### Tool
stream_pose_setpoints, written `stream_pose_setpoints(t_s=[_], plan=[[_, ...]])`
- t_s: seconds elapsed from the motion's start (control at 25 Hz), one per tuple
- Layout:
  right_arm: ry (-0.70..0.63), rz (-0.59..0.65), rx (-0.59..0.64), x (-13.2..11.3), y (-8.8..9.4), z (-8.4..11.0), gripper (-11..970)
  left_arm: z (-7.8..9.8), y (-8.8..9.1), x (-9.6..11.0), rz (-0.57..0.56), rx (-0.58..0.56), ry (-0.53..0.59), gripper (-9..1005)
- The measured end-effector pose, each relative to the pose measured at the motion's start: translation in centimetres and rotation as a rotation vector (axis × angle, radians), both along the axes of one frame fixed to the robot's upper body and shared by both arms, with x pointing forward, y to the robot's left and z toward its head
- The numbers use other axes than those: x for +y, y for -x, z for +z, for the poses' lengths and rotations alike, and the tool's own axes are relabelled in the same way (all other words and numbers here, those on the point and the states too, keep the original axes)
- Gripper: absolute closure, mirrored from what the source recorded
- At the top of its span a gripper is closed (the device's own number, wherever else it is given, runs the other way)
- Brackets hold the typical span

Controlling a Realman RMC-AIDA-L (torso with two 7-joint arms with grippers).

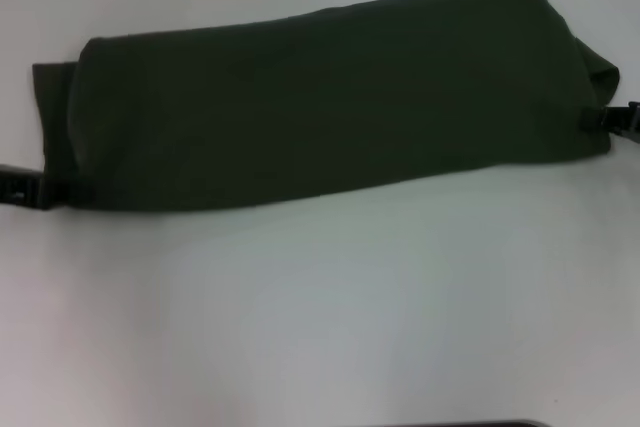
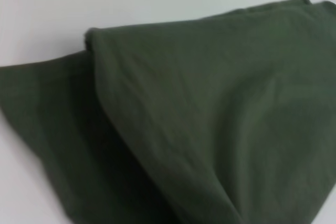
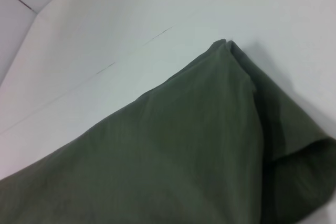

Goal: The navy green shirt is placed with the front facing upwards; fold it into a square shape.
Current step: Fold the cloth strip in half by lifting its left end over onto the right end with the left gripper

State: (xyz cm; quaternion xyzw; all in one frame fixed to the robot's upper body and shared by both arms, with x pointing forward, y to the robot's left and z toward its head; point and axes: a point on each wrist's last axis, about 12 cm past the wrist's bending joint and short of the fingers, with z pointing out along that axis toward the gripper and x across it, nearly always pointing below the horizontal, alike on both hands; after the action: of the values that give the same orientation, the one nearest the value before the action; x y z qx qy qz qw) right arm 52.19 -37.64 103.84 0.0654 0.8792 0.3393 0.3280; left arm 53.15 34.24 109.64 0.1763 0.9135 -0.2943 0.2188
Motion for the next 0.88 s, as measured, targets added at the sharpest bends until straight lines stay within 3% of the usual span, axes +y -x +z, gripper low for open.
stream_pose_setpoints(t_s=[0.44,0.88], plan=[[-0.049,0.013,-0.024,-0.6,2.4,-0.4,939,-0.2,1.9,1.4,-0.013,0.000,0.025,984],[-0.114,-0.049,-0.043,-2.0,8.0,-1.8,939,-0.5,2.2,1.2,-0.047,0.010,0.020,983]])
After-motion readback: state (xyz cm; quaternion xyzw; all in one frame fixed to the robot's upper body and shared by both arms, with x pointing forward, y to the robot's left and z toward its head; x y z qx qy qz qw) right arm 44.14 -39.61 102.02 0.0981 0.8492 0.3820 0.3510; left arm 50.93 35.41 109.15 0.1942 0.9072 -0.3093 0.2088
